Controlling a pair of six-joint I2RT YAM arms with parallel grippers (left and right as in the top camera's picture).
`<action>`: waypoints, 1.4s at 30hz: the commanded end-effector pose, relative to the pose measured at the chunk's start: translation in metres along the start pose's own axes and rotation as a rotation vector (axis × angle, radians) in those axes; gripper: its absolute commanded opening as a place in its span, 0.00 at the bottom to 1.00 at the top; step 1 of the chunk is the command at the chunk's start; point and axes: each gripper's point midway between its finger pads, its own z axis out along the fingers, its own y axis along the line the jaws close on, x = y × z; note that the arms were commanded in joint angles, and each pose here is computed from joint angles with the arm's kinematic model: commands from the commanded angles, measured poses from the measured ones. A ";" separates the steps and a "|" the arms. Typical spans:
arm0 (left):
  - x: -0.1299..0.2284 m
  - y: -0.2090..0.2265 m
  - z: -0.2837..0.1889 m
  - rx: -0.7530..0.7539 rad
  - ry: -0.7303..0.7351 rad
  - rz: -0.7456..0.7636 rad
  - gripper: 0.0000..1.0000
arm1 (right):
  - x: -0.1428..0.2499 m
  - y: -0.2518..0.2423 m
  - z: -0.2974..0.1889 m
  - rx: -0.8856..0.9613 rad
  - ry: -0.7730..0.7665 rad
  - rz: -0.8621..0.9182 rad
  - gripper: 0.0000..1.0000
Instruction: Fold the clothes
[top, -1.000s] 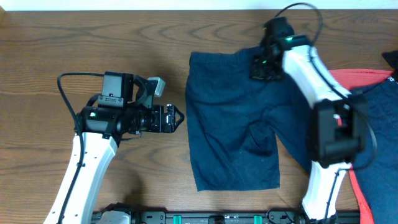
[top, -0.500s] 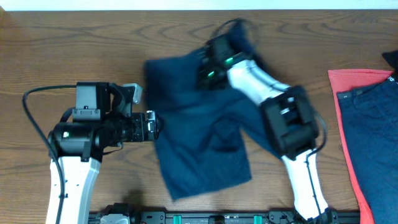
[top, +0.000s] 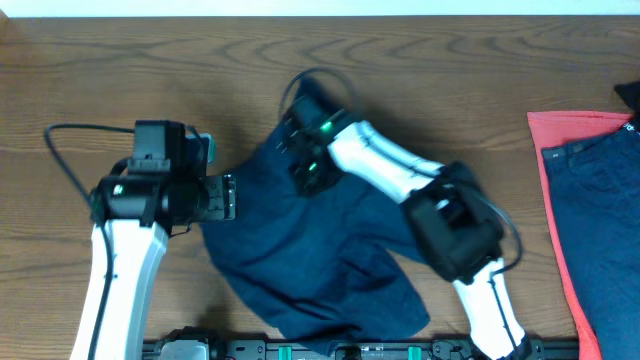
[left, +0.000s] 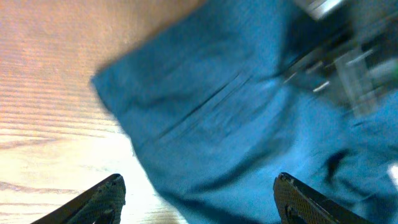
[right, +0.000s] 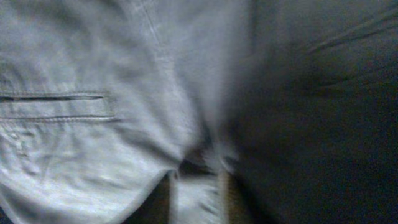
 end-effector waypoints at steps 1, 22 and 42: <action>-0.001 -0.001 0.015 0.015 0.060 -0.015 0.78 | -0.028 -0.064 -0.066 0.134 -0.159 0.053 0.44; 0.004 -0.016 0.134 0.201 0.342 -0.015 0.64 | 0.045 -0.161 -0.081 0.358 0.082 0.273 0.57; 0.006 -0.004 0.145 0.135 0.361 -0.021 0.46 | 0.001 -0.220 -0.178 0.735 -0.181 0.215 0.01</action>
